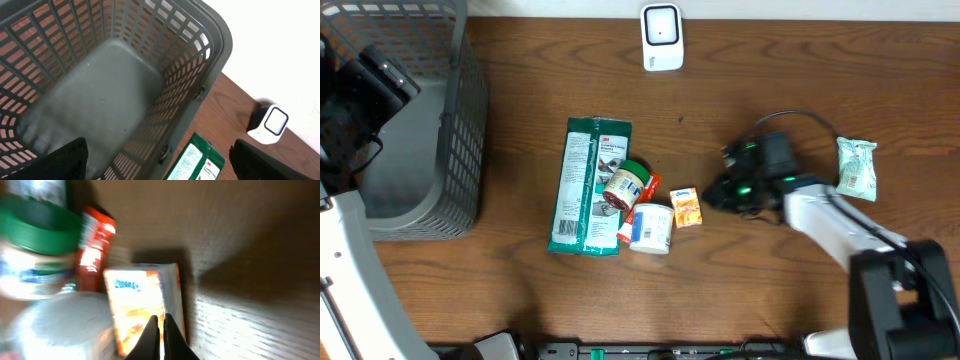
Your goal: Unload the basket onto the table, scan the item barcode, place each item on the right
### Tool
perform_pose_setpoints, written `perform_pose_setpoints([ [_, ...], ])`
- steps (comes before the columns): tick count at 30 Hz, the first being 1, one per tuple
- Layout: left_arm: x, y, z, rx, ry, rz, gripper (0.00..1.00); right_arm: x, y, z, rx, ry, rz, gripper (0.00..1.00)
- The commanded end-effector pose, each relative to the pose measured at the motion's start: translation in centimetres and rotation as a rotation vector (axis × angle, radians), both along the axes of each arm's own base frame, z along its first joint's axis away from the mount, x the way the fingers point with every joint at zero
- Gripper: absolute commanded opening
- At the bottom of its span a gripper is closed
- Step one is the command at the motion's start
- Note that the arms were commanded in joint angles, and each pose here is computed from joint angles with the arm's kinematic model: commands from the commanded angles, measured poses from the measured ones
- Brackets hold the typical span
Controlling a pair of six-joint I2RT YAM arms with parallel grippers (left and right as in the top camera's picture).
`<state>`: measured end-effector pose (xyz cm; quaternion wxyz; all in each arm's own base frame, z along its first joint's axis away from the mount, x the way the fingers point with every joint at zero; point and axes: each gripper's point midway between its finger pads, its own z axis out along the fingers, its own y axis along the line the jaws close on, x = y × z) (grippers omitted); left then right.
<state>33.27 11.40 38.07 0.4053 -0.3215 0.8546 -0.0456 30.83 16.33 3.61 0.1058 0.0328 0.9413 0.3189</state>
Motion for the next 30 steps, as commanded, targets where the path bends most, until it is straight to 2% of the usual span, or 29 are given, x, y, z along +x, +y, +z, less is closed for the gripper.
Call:
perform_pose_setpoints([
  [1,-0.1,0.2,0.0,-0.005,-0.001,0.011,0.88,0.2,-1.6,6.9,0.331,-0.121,0.068,0.01],
  [4,-0.1,0.2,0.0,-0.005,-0.001,0.011,0.88,0.0,-3.6,10.1,0.520,-0.162,0.064,0.01],
  [6,-0.1,0.2,0.0,-0.005,-0.001,0.012,0.88,0.0,-5.2,9.8,0.524,-0.134,0.001,0.02],
  [9,-0.1,0.2,0.0,-0.005,-0.001,0.011,0.88,-0.3,-6.8,6.9,0.367,-0.062,-0.077,0.44],
  [11,-0.1,0.2,0.0,-0.005,-0.001,0.011,0.88,-0.8,-6.8,5.4,0.279,-0.023,-0.079,0.48],
  [17,-0.1,0.2,0.0,-0.005,-0.001,0.012,0.88,-1.8,-3.0,2.9,0.059,-0.038,0.067,0.53],
  [20,-0.1,0.2,0.0,-0.005,-0.001,0.011,0.88,-1.7,-2.3,1.0,-0.152,-0.045,0.049,0.53],
  [23,-0.1,0.2,0.0,-0.005,-0.001,0.011,0.88,-1.9,-1.1,0.3,-0.285,-0.076,0.043,0.51],
  [27,-0.1,0.2,0.0,-0.005,-0.001,0.011,0.88,-2.1,-0.7,-0.2,-0.387,-0.096,0.007,0.48],
  [30,-0.1,0.2,0.0,-0.005,-0.001,0.012,0.88,-2.0,-0.3,-0.5,-0.397,-0.106,0.008,0.47],
])
